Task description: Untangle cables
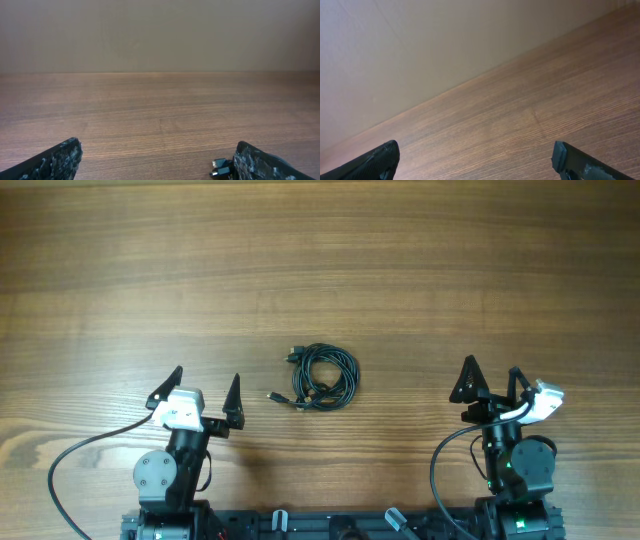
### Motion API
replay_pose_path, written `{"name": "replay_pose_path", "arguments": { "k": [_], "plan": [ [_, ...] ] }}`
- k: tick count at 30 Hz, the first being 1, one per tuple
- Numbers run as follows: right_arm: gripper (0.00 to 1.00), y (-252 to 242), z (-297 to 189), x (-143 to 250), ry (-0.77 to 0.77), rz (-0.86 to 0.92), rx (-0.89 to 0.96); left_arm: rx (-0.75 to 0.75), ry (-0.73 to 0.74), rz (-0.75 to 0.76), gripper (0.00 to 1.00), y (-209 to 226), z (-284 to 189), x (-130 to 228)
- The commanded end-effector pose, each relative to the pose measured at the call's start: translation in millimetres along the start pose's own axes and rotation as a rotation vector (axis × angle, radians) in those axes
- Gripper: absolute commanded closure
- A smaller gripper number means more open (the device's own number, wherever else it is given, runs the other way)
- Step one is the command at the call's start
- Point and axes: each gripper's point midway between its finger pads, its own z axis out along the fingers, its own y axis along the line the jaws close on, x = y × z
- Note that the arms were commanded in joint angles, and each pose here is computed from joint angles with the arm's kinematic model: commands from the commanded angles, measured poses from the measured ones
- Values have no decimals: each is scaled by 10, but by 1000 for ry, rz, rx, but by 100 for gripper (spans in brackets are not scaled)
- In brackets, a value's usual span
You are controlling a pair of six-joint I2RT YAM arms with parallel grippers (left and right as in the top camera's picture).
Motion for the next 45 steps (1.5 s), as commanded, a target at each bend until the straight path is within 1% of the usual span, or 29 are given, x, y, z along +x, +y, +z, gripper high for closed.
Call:
{"name": "replay_pose_path", "arguments": {
  "k": [1,45],
  "plan": [
    [0,-11,6,20,7,-15,2,-11,9,18,0,19,7,42],
    [0,-11,6,20,7,-15,2,-11,9,18,0,19,7,42]
  ]
}}
